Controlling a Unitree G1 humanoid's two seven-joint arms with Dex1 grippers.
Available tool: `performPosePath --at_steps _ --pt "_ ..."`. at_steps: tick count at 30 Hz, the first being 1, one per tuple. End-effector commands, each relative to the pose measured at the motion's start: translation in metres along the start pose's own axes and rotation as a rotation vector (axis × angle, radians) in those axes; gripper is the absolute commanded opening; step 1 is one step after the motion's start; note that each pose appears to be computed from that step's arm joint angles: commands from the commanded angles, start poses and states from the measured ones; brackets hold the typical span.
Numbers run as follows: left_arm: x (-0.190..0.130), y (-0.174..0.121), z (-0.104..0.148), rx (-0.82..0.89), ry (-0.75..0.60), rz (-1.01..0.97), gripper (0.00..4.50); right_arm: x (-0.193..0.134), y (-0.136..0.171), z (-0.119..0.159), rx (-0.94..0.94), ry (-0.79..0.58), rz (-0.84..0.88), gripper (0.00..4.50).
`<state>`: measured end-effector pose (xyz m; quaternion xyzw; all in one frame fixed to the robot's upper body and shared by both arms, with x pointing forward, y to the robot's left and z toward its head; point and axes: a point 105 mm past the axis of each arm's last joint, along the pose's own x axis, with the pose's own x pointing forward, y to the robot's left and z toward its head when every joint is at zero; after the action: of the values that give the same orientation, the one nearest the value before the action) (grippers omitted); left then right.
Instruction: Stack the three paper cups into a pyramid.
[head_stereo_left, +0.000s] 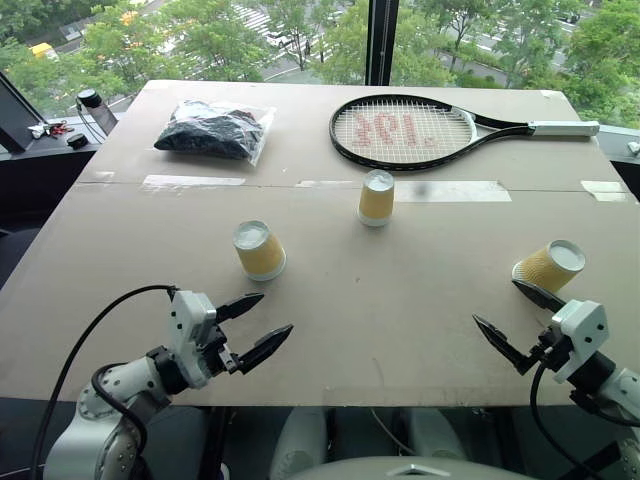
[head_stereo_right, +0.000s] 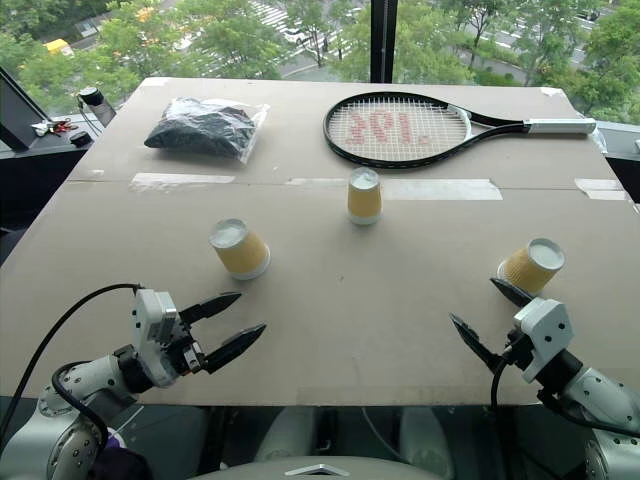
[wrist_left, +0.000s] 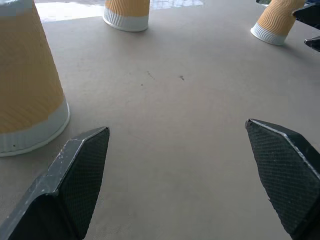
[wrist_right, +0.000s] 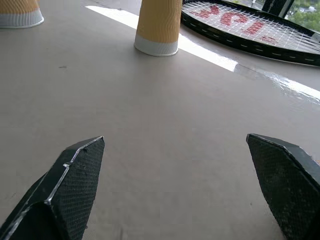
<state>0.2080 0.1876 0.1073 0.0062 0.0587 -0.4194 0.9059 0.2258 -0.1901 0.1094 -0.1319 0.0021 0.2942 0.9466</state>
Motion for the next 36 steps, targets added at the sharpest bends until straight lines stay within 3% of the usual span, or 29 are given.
performPosePath --at_steps 1,11,35,36 --pt "0.007 -0.011 0.032 0.071 -0.092 -0.094 4.47 0.041 0.007 0.036 -0.004 -0.065 0.048 4.50" --pt "-0.007 -0.005 0.047 0.100 -0.098 -0.044 4.47 0.137 0.001 0.081 0.049 -0.113 0.035 4.50" --pt "-0.022 -0.001 0.042 0.073 -0.110 0.045 4.47 0.238 0.009 0.094 0.122 -0.075 0.024 4.50" --pt "-0.022 -0.001 0.042 0.073 -0.110 0.047 4.49 0.240 0.007 0.094 0.121 -0.079 0.016 4.25"
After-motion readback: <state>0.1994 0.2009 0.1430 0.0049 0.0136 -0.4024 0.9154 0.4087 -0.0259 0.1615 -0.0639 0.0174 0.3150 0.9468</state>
